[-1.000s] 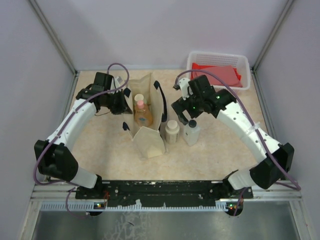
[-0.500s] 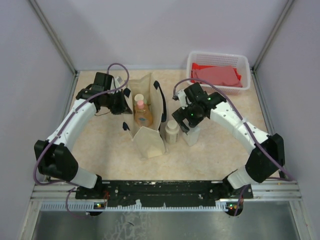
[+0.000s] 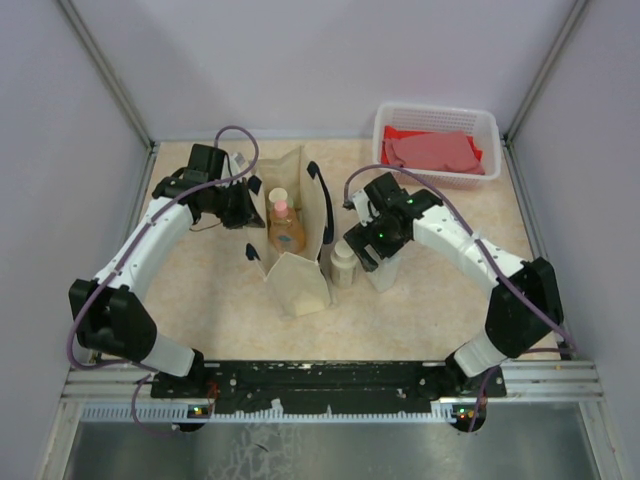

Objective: Place the personal care products into the canvas bag

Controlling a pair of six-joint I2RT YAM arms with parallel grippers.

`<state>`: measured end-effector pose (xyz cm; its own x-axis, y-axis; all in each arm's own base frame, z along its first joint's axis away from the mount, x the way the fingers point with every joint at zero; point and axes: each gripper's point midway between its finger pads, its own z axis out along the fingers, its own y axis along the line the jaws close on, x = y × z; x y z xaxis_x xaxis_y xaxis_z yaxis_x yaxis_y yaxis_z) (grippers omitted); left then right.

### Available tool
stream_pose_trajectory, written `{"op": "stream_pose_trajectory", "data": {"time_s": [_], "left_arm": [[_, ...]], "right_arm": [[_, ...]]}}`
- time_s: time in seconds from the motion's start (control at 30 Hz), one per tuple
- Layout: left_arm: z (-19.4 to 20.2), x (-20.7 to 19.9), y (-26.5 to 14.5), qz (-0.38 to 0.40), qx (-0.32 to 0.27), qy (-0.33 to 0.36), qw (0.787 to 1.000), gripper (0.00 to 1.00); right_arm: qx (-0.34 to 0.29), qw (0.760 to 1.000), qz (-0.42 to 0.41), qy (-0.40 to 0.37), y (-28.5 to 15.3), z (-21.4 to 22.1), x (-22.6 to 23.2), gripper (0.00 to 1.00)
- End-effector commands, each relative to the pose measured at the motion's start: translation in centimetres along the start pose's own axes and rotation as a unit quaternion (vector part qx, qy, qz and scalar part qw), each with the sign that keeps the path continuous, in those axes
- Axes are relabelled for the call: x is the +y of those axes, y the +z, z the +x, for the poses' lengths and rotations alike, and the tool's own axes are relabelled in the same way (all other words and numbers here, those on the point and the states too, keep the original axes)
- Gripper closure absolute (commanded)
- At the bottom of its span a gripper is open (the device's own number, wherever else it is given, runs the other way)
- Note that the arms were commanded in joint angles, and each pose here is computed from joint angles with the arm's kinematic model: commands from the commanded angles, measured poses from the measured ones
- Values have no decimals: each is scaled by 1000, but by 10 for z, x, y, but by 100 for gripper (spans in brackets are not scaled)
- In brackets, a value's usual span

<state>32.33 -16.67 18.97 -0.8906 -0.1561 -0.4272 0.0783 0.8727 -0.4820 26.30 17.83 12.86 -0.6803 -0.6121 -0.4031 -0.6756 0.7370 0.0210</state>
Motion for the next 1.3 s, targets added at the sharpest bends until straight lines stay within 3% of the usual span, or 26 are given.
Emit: {"op": "stream_pose_trajectory", "data": {"time_s": [0.0, 0.23, 0.5, 0.8, 0.83, 1.03, 1.27], "left_arm": [[-12, -6, -1, 6, -17, 13, 1000, 94], [-12, -5, -2, 4, -18, 12, 1000, 94], [-12, -5, -2, 5, -18, 12, 1000, 94], [-12, -6, -3, 6, -20, 10, 1000, 94], [-12, -6, -3, 5, -19, 10, 1000, 94], [-9, -5, -4, 4, -18, 7, 1000, 94], [-17, -8, -2, 10, -32, 12, 999, 94]], "right_arm": [[-7, 1000, -1, 3, 5, -4, -3, 14], [-2, 1000, 1, 1, 7, -4, -4, 20], [1, 1000, 13, -1, 7, -2, -8, 65], [-21, 994, 107, 8, -11, -15, -42, 100], [-28, 992, 124, 14, -16, -19, -50, 100], [-122, 966, 222, 56, -78, -71, -109, 100], [-351, 907, 234, 13, -199, -175, -109, 100]]}}
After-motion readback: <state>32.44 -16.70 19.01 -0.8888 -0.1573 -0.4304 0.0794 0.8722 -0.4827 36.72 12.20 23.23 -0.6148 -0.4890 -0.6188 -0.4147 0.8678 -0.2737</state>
